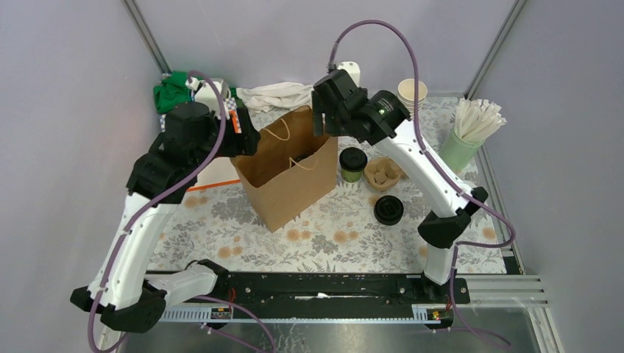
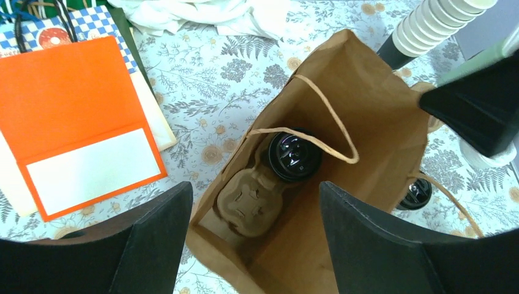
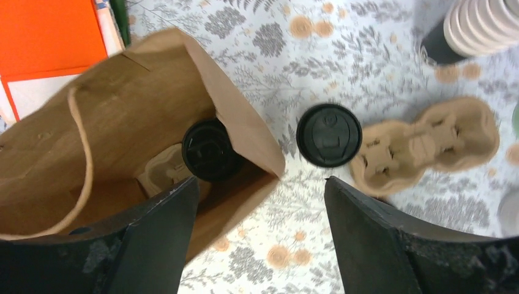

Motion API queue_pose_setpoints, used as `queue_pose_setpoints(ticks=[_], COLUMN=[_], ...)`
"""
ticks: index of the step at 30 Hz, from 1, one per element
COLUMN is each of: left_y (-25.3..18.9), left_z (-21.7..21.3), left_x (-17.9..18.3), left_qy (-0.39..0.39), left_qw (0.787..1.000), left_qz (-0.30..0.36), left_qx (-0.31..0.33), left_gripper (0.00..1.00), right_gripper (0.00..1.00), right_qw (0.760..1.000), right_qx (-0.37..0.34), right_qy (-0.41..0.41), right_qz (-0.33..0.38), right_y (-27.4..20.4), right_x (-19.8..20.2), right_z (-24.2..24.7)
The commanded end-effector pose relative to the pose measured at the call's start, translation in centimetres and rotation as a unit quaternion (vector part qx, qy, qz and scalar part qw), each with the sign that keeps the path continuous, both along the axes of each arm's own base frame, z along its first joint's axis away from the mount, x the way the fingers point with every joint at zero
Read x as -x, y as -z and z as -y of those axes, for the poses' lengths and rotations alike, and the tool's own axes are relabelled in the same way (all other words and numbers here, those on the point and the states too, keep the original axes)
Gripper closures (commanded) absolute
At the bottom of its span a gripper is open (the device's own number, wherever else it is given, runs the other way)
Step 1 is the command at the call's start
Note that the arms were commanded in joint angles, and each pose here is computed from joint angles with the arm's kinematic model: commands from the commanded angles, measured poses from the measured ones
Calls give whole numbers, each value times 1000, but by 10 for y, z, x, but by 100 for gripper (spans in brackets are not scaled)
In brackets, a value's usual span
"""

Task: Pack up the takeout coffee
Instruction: Adjust the takeout bag at the center of the board.

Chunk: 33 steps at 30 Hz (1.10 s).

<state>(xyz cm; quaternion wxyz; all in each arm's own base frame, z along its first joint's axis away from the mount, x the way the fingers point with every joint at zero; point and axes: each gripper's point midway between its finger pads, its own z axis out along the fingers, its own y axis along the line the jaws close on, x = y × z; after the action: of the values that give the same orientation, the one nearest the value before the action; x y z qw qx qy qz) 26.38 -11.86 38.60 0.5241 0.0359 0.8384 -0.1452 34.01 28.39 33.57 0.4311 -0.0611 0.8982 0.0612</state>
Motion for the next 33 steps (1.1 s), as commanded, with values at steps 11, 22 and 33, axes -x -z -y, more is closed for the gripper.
queue_pose_setpoints(ticks=[11,22,33], left_y=[31,55,66], left_z=[5,9,6], left_x=[-32,-41,-49], left_qy=[45,71,73], left_qw=[997,997,997], left_qz=[44,17,5], left_qx=[46,14,-4], left_gripper=[32,40,60], right_gripper=[31,42,56], right_qw=[983,980,973], right_qx=[-103,-132,-144], right_qy=[135,110,117], right_qz=[-67,-99,-135], right_y=[5,17,32], right_x=[17,13,12], right_z=[35,9,0])
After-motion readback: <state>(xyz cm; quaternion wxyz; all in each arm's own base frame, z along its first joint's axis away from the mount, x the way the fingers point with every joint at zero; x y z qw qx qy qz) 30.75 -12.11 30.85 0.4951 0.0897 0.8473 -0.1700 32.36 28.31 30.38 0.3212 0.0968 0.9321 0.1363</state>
